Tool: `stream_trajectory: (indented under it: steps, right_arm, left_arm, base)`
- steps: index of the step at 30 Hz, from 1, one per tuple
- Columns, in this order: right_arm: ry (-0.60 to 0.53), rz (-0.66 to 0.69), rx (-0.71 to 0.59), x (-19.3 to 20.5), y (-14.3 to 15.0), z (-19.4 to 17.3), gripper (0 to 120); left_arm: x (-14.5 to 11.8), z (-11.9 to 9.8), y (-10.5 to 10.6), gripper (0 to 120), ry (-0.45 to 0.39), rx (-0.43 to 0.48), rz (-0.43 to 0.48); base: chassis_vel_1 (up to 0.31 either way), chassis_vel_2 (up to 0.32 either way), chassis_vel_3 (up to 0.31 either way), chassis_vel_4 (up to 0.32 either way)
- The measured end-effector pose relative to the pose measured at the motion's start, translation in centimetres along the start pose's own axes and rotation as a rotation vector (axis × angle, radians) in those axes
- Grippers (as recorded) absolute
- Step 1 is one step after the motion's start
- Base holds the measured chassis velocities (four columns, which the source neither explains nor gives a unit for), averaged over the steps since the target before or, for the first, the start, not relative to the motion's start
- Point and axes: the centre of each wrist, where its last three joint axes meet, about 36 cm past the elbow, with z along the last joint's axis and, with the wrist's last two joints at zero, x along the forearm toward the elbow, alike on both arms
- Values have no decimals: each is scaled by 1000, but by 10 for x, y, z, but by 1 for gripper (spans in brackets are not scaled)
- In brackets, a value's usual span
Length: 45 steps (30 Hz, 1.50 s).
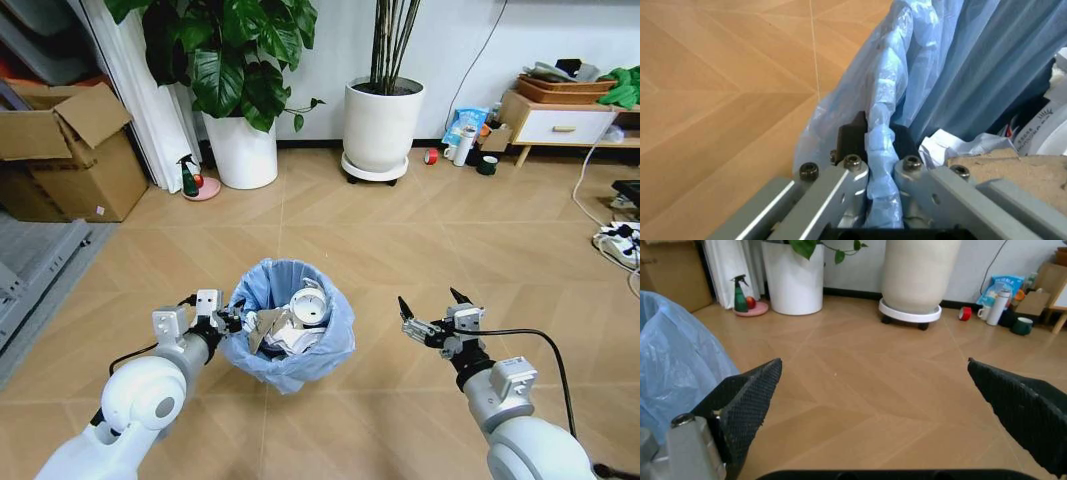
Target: Pick up the trash bin and place the garbage on the floor into it.
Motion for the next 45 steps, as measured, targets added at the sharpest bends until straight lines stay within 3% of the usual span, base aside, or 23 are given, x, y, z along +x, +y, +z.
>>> stream_trajectory:
  steps: [45]
  right_arm:
    - [1, -10, 15, -8, 0, 6, 100]
  left_arm:
    - [-2, 0, 3, 0, -9, 9, -6]
  base:
    - [142, -130, -139, 132]
